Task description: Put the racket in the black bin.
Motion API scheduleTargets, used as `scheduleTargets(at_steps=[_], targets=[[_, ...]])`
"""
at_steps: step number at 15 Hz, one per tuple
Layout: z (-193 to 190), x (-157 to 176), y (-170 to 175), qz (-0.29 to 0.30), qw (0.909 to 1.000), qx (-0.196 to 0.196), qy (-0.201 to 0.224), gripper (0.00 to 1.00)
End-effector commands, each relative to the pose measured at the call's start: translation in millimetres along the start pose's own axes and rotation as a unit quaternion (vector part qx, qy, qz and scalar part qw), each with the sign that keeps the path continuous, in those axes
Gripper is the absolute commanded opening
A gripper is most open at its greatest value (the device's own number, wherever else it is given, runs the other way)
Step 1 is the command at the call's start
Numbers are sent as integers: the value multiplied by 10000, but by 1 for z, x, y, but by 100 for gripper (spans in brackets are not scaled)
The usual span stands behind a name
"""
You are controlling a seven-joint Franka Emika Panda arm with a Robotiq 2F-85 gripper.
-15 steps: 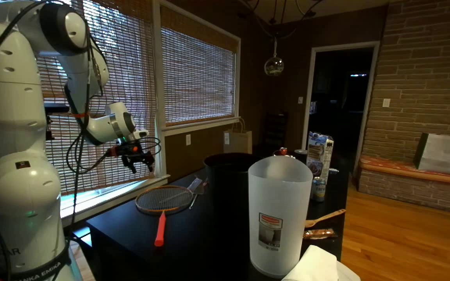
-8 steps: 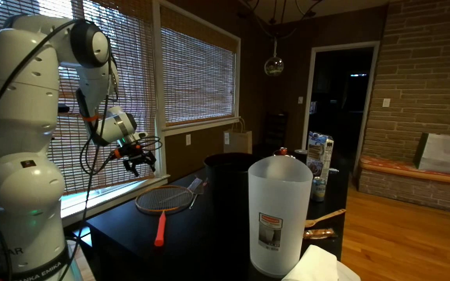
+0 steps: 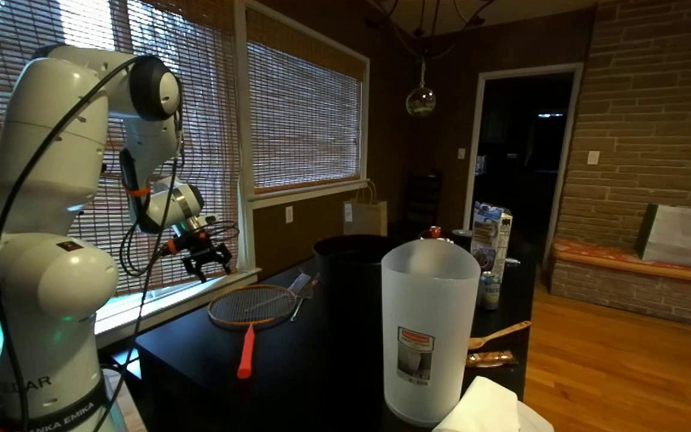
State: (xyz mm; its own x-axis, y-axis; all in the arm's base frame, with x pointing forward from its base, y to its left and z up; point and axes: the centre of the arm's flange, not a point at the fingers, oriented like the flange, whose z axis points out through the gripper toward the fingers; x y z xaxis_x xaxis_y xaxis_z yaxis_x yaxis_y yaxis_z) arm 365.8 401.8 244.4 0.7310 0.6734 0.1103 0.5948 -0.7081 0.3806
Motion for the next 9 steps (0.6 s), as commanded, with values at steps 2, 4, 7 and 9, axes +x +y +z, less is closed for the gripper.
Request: scheduleTargets(at_steps=[2,4,7,9], targets=[[1,2,2,19,10000,-3,-2,100],[1,2,2,24,10000,-6,-1,100],[1,2,2,21,10000,-7,2,100],[5,7,1,112,9999,39,99,100]])
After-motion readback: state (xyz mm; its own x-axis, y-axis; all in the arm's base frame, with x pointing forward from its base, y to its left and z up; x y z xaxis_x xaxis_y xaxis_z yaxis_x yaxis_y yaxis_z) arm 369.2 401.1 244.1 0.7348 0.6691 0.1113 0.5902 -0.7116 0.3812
